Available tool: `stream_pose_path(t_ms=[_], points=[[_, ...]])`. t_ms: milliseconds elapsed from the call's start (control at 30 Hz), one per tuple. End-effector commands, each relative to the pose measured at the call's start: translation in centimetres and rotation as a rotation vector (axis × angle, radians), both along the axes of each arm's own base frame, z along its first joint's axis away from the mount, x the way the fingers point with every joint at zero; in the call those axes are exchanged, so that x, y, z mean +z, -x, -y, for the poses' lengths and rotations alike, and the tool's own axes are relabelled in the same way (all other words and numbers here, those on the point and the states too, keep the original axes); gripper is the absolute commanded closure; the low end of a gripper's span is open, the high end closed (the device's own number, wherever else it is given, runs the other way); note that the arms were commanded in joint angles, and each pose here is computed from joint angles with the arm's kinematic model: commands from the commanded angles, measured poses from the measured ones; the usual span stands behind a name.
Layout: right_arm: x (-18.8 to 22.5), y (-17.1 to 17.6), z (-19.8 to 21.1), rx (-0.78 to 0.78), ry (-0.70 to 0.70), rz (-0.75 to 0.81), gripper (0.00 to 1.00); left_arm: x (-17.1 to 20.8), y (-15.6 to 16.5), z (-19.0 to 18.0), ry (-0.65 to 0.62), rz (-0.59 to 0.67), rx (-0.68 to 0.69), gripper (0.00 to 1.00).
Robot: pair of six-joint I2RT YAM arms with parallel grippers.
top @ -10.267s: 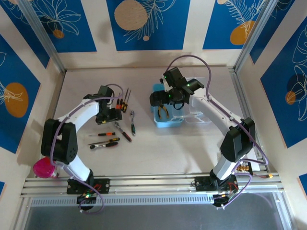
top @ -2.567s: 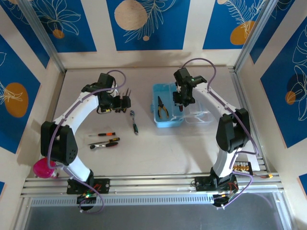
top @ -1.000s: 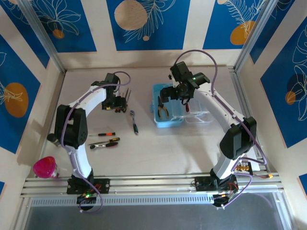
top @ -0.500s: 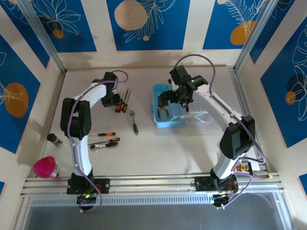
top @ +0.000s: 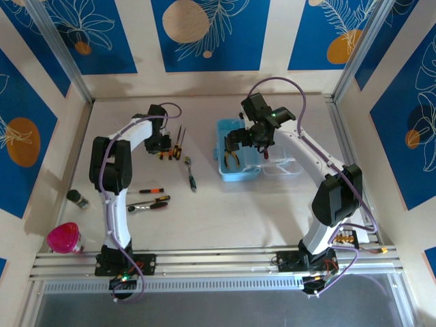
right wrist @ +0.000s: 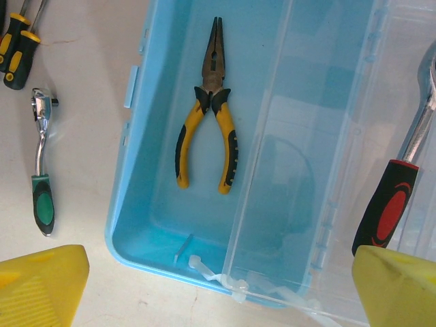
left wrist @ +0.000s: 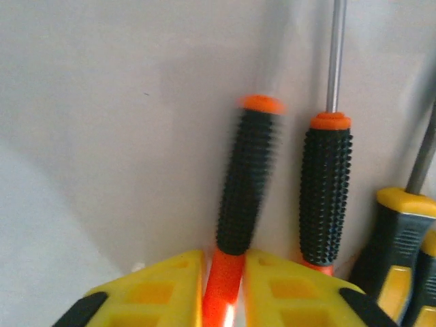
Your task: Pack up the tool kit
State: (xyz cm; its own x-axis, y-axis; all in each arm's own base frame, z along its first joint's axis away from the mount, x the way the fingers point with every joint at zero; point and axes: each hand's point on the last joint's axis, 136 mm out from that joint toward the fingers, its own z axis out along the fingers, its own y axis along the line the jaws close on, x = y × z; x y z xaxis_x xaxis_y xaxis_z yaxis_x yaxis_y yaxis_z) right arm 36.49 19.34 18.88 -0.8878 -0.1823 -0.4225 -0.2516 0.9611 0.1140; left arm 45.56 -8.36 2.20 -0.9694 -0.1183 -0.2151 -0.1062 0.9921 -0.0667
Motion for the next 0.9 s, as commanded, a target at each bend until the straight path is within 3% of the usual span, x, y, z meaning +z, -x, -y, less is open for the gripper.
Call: stream_pose_path(t_ms=[0, 200, 333, 500, 600, 767, 867], points=[[0.4, -0.2, -0.5, -0.003, -0.036, -0.011, 0.01, -1.4, 1.7, -1.4, -0.01, -0.07, 0.035, 0.84], [0.6, -0.2, -0.7, 0.0, -0.048, -0.01, 0.01, -1.1, 2.2, -1.5, -0.004, -0.073, 0.021, 1.0], [1.1, -0.1, -0.7, 0.001, -0.07, -0.008, 0.01, 0.4, 2.5, -1.3, 0.014, -0.051, 0.004, 1.0], [2.4, 0.2, -1.3, 0.01, -0.196, -0.012, 0.01, 6.0, 2.3, 0.1, 0.106, 0.083, -0.035, 1.0], [4.3, 0.5, -2.6, 0.041, -0.358, -0.004, 0.01, 10.4, 2.5, 2.5, 0.25, 0.167, -0.086, 1.0], [8.4, 0.6, -4.8, 0.111, -0.617, 0.044, 0.01, 17.8, 3.6, 9.5, 0.683, 0.271, -0.224, 1.0], [9.8, 0.3, -5.5, 0.127, -0.681, 0.069, 0.01, 20.4, 5.1, 12.6, 0.787, 0.3, -0.297, 1.0]])
